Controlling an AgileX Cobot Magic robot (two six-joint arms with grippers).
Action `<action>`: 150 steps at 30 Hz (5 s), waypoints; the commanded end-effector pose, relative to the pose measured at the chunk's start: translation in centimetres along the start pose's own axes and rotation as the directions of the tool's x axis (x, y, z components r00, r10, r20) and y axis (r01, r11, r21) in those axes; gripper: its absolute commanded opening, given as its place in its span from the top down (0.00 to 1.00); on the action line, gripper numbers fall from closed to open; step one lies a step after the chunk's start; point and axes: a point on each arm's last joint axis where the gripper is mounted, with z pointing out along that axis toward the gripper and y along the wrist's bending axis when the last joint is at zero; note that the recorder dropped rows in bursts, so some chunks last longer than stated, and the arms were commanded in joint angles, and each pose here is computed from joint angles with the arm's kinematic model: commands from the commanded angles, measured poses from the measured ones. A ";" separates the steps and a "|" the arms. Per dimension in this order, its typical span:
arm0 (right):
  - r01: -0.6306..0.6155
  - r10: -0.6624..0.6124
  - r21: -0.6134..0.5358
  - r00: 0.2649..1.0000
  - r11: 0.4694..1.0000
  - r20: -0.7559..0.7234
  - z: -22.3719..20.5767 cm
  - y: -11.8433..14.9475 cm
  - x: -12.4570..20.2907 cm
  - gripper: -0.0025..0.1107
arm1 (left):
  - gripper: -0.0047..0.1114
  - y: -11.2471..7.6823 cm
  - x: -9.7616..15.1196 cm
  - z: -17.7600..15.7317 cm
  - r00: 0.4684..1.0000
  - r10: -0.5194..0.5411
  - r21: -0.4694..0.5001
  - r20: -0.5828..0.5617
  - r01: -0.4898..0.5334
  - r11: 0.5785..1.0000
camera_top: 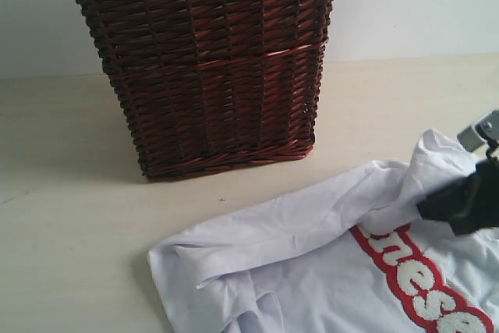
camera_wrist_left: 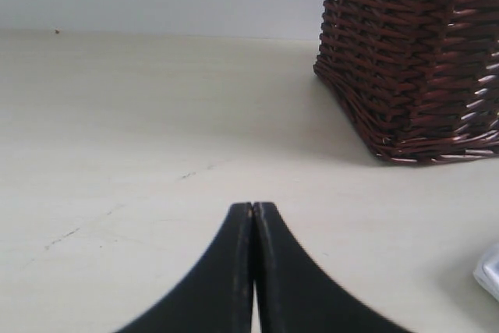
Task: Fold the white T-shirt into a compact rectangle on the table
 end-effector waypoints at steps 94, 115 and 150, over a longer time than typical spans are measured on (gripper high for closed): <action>0.282 -0.284 0.199 0.959 0.938 -0.019 3.4 3.8 -9.6 0.74 | 0.96 0.0 0.0 0.0 1.000 0.007 0.007 0.009 -0.007 1.000; 0.048 0.119 0.569 0.960 0.821 -0.253 6.9 -7.9 -0.9 0.98 | 0.96 0.0 0.0 0.0 1.000 0.007 0.007 0.009 -0.007 1.000; -0.347 0.343 -0.019 0.915 0.938 0.210 6.3 -6.3 -7.3 0.86 | 0.96 0.0 0.0 0.0 1.000 0.007 0.007 0.009 -0.007 1.000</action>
